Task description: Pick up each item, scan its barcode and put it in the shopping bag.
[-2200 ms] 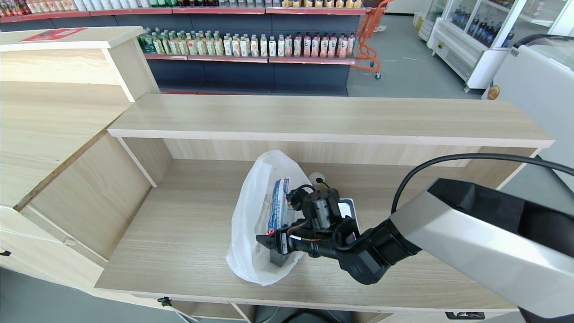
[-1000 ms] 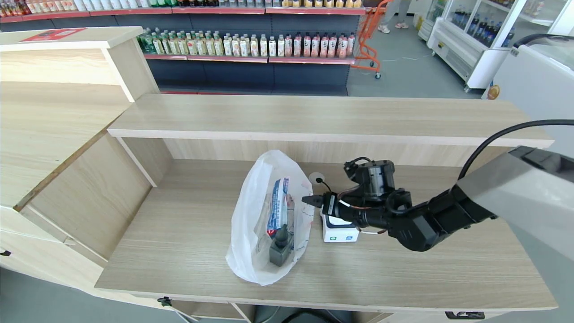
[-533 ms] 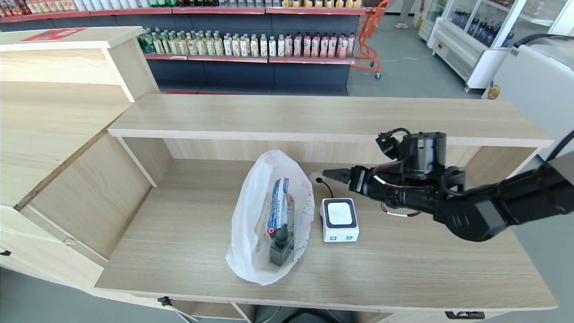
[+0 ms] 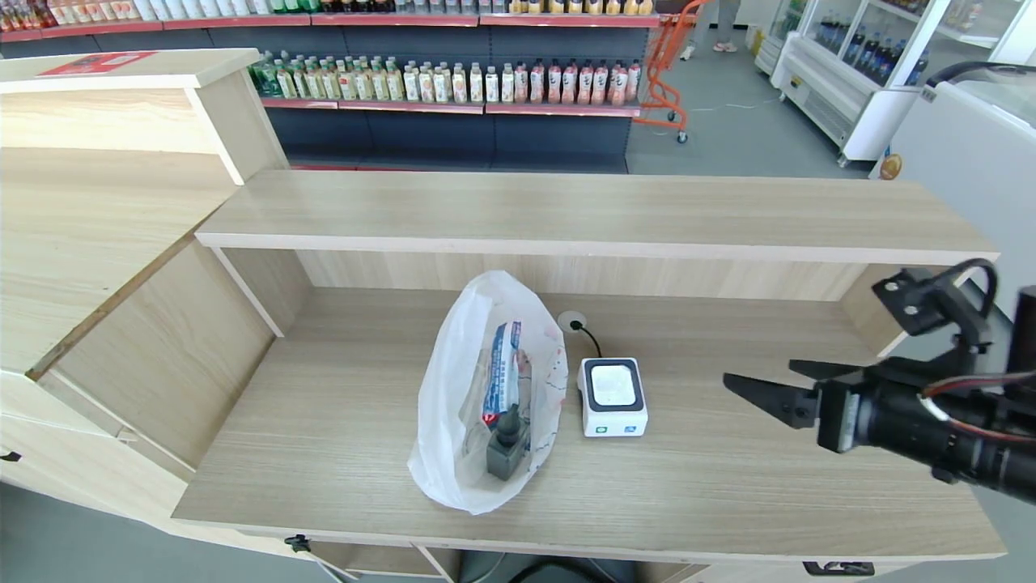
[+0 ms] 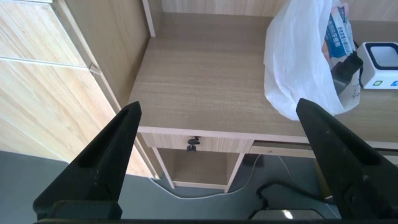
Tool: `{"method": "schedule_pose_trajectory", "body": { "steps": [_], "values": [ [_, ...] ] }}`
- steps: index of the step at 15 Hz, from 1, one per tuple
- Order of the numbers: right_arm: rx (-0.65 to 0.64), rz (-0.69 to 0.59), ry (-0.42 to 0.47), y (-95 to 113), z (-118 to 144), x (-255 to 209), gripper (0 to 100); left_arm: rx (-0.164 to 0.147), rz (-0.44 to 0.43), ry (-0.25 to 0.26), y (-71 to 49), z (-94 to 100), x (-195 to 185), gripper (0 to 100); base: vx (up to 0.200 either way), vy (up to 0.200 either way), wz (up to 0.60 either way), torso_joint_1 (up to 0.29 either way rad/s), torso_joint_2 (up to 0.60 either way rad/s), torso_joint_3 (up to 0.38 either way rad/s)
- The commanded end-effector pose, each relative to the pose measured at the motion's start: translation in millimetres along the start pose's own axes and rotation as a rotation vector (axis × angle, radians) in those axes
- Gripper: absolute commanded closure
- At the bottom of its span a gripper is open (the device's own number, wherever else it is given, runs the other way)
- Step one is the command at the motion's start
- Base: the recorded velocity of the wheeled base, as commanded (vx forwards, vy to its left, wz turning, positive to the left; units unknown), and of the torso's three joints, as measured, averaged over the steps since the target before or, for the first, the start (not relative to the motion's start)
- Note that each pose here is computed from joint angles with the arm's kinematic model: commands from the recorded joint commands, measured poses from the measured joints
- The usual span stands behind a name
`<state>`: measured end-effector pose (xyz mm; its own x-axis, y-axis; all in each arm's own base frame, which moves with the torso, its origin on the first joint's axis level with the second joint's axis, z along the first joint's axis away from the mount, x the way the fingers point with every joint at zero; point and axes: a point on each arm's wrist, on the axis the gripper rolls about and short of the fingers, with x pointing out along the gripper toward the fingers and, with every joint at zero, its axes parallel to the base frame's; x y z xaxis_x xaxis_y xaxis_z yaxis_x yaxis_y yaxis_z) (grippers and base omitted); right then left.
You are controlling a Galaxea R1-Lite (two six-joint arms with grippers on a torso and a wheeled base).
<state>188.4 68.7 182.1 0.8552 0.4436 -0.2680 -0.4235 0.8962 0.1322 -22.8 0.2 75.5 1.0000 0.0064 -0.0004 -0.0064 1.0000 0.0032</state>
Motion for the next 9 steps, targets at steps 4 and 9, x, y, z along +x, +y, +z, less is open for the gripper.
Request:
{"method": "schedule_pose_trajectory", "body": {
  "steps": [4,9],
  "values": [
    [-0.044,-0.230,-0.113,3,-87,-145,0,0.000,0.000,0.001,0.0,0.0,0,0,0.000,0.000,0.00,0.000,0.00,0.000],
    [-0.064,-0.368,-0.177,15,-161,-178,0,0.000,0.001,0.001,0.0,0.0,0,0,0.000,0.000,0.00,0.000,0.00,0.000]
  ]
}}
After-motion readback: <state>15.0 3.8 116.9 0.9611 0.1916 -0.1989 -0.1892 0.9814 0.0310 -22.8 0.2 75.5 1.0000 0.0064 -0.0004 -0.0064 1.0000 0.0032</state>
